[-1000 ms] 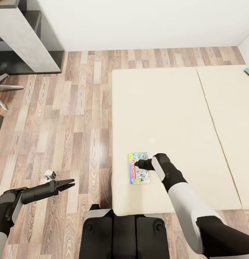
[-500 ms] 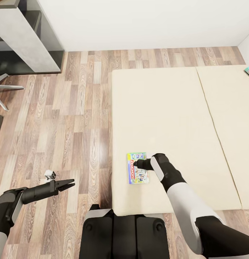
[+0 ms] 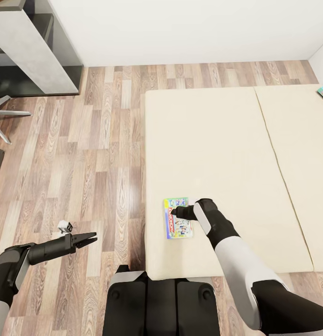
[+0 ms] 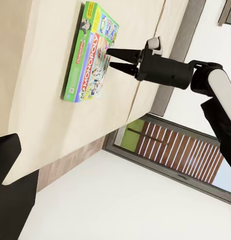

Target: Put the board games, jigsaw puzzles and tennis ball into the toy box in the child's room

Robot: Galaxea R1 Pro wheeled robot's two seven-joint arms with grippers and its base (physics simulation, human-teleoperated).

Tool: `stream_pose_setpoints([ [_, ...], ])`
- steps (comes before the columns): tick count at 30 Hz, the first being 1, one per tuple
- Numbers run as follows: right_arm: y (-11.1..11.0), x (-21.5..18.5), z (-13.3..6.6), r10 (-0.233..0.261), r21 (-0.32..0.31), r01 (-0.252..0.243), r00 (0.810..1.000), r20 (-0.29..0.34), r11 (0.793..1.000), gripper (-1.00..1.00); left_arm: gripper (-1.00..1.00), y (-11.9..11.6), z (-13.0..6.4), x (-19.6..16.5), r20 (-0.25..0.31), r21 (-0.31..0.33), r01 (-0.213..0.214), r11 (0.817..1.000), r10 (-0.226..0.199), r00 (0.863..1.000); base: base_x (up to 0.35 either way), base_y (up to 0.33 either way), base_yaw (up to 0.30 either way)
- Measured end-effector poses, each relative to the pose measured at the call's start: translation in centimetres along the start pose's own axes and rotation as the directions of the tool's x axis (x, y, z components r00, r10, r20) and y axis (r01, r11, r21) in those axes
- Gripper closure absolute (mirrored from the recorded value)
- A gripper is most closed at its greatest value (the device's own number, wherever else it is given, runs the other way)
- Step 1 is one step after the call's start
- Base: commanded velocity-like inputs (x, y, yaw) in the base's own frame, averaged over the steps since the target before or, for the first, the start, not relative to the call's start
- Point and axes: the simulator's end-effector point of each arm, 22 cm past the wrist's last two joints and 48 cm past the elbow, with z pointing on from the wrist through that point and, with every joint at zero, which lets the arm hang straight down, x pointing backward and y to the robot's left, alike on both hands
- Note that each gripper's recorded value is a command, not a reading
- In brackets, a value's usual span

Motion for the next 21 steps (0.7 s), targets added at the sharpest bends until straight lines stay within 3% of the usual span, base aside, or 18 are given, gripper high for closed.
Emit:
stream_pose_setpoints([
  [21,0.60,-1.00,-0.30,0.001,-0.008,-0.001,1.000,0.011,1.000,-1.00,-1.00,0.01,-0.04,-0.01,0.000,-0.001,0.000,1.000,0.000,1.000,0.000,0.000,0.000],
])
